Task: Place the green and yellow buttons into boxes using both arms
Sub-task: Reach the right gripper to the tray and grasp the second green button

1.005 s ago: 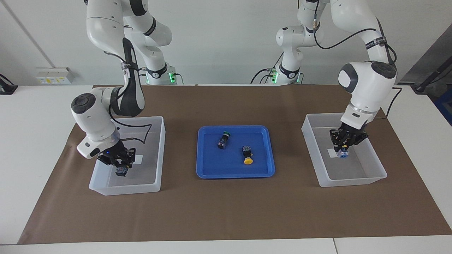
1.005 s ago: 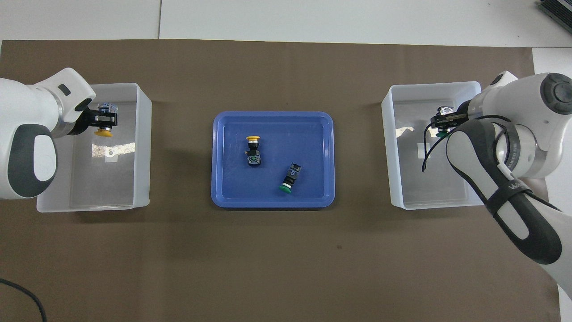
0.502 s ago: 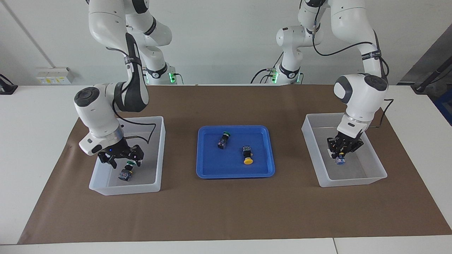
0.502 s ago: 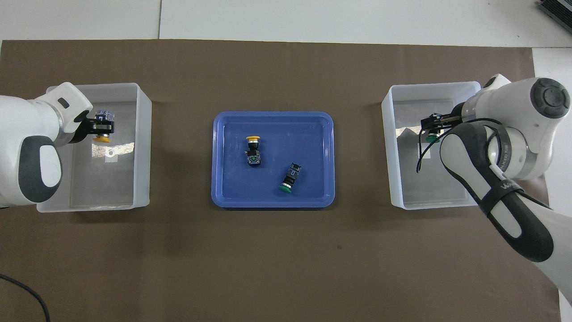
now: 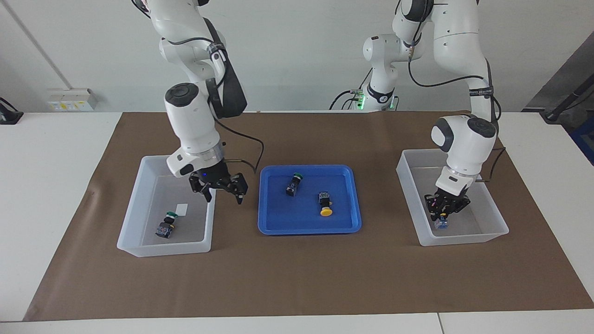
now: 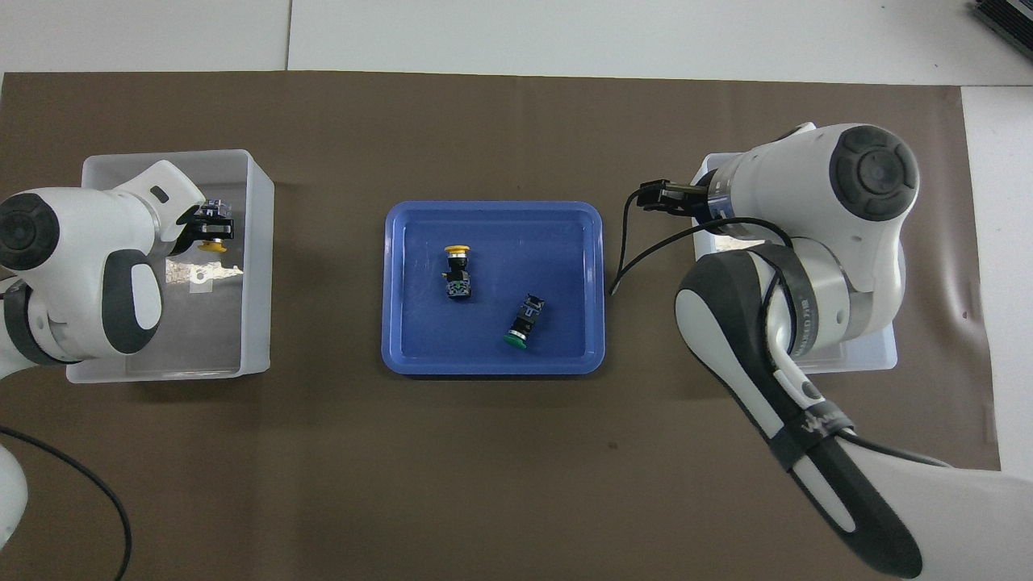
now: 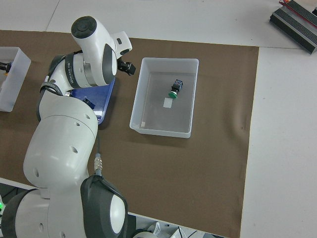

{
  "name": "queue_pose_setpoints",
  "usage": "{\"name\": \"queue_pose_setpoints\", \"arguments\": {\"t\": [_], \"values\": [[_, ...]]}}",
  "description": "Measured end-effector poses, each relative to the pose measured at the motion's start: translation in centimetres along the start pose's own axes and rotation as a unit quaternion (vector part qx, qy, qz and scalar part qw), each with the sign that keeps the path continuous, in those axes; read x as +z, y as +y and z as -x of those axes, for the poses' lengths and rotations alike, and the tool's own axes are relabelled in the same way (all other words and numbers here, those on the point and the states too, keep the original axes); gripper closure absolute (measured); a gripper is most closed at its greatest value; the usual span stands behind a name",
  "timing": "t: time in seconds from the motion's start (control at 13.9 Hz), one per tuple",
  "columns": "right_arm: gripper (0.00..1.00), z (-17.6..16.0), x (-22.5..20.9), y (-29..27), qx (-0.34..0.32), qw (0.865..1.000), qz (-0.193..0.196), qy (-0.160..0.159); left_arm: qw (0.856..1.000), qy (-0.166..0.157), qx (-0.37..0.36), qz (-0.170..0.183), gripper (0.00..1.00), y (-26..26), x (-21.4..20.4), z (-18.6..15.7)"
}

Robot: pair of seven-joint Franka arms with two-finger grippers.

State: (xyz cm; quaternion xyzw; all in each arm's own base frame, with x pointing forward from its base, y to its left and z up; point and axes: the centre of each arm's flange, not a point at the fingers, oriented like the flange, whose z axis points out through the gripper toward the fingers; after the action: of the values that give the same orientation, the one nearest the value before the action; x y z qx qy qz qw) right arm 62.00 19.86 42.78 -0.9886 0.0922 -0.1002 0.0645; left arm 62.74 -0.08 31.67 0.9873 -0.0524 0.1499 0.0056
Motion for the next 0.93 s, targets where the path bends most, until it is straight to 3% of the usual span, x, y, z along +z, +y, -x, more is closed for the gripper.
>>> {"name": "queue_pose_setpoints", "arguments": {"t": [0.14, 0.22, 0.57, 0.65, 0.93], "values": [[0.00, 2.4, 1.2, -3.8, 0.011, 1.000, -0.004, -0.010, 1.000, 0.005, 0.000, 0.000, 0.67, 0.0, -0.3, -0.4], [0.00, 3.6, 2.0, -5.6, 0.023, 1.000, -0.006, -0.013, 1.000, 0.009, 0.000, -0.001, 0.60, 0.0, -0.6, -0.6], [0.00, 8.8, 6.1, -11.5, 0.043, 0.998, -0.005, -0.034, 0.999, 0.039, 0.002, -0.003, 0.04, -0.1, -4.5, -3.0], [0.00, 9.6, 6.9, -12.1, 0.040, 0.998, -0.002, -0.040, 0.999, 0.037, 0.003, -0.002, 0.00, 0.1, -6.0, -3.4], [0.03, 12.3, 9.4, -13.2, 0.024, 0.998, 0.011, -0.058, 1.000, 0.022, 0.018, 0.009, 0.00, 2.1, -11.8, -5.2]]}}
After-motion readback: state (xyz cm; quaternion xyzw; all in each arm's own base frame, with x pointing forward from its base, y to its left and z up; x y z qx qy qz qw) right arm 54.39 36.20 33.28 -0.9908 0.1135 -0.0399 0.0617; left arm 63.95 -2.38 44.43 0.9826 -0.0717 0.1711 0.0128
